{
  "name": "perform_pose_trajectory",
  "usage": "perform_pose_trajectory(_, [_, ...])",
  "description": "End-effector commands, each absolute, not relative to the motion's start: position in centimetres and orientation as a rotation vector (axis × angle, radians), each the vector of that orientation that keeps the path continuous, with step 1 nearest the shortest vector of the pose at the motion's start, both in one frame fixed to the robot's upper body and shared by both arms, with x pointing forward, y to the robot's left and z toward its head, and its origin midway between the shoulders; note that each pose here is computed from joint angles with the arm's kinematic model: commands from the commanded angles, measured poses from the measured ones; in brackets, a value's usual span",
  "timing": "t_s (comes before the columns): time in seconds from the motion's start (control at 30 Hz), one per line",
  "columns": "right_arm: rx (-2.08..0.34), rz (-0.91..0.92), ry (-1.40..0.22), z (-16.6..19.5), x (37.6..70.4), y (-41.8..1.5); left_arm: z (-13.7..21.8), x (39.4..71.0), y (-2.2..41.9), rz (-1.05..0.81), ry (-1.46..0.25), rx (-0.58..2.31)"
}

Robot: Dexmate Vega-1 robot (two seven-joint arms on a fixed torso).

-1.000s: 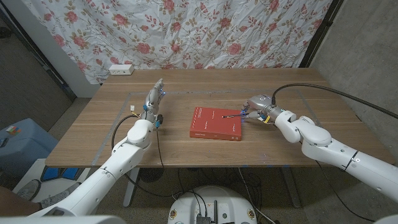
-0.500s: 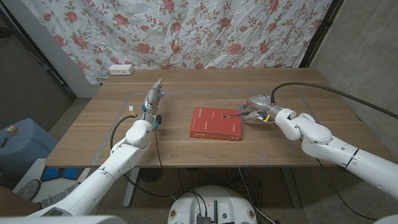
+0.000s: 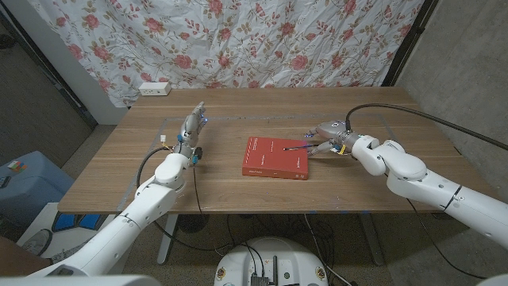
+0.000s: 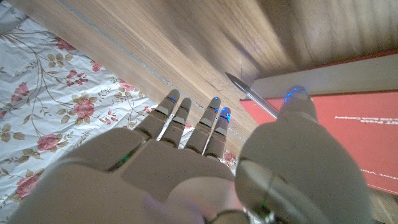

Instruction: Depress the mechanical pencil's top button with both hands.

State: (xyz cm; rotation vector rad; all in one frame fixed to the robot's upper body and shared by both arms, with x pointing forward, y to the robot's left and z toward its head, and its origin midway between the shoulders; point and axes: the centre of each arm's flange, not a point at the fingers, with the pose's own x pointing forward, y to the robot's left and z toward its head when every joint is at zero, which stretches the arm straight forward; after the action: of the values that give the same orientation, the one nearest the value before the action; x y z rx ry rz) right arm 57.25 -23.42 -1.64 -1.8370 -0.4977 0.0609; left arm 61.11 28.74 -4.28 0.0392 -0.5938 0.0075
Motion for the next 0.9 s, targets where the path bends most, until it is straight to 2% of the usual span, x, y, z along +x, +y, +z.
perform_pose_trajectory(0.03, [-1.698,0.124,-0.475,-0.5,58.0,-26.3,-4.4,62.0,30.8,-0.006,-0.599,0.061])
perform_pose_trajectory(0.4, [-1.549,0.158,-0.493,0.7,58.4,-28.1,-4.3,62.9,32.2,-0.038,-0.599,0.065])
perform_pose_trajectory(0.9, [-1.290,0.100,-0.557,0.9,59.6,-29.6,-4.4,64.1,32.5,-0.052,-0.621,0.054])
